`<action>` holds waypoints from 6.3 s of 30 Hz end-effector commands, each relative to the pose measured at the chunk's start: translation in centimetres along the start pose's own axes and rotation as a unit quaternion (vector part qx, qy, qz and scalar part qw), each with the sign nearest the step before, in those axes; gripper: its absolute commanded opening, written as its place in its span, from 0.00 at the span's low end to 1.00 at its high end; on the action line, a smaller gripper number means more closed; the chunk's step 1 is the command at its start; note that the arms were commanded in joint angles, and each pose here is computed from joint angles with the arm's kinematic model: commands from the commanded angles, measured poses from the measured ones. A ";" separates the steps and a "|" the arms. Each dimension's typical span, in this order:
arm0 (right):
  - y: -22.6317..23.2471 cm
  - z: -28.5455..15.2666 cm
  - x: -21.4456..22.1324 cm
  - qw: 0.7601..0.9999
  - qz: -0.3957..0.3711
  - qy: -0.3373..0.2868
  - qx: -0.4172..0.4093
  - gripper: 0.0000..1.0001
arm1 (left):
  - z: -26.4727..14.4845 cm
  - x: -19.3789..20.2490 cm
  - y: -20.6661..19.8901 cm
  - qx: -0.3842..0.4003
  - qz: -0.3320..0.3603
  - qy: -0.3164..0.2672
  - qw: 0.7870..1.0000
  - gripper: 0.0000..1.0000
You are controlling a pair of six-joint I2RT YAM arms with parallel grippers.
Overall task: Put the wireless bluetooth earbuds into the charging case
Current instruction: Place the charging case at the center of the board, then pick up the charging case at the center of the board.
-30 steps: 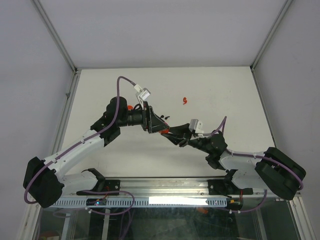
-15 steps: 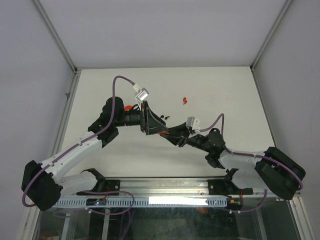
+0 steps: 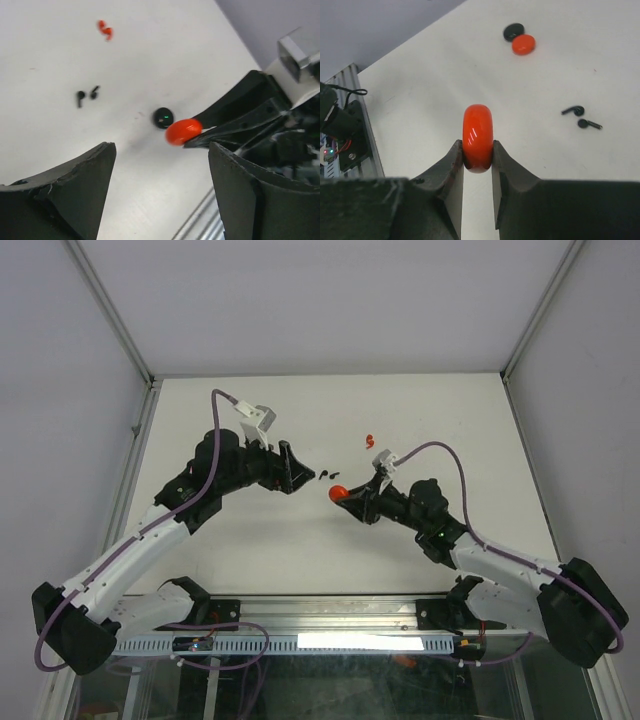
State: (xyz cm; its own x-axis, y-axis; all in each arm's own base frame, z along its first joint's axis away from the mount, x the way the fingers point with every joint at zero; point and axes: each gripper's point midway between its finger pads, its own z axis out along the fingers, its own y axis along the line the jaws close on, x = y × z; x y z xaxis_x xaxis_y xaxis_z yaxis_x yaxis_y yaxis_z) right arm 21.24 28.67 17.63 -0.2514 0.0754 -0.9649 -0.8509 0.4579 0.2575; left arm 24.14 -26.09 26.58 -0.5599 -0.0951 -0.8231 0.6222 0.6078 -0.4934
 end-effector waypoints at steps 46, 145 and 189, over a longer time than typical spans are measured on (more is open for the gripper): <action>-14.0 -13.2 5.7 0.859 0.290 0.136 0.399 0.99 | -6.0 0.6 19.2 -0.397 -0.033 -0.017 0.917 0.99; -6.4 -5.6 -8.5 0.978 0.179 0.054 0.090 0.90 | 5.1 2.9 5.7 -0.061 0.471 0.074 0.877 0.38; 2.6 5.8 -5.9 0.980 0.125 0.127 -0.088 0.17 | 2.6 5.1 -1.4 0.082 0.571 0.026 0.816 0.38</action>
State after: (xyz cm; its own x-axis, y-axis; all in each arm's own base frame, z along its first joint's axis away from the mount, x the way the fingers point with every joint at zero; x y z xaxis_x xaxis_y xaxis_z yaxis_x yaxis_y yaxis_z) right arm 22.73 33.61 20.62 -0.6284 -0.0978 -0.7718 -0.7482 0.3478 0.5651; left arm 22.66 -28.47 19.85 0.3535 0.5767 -0.7365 0.8298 0.1701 0.5315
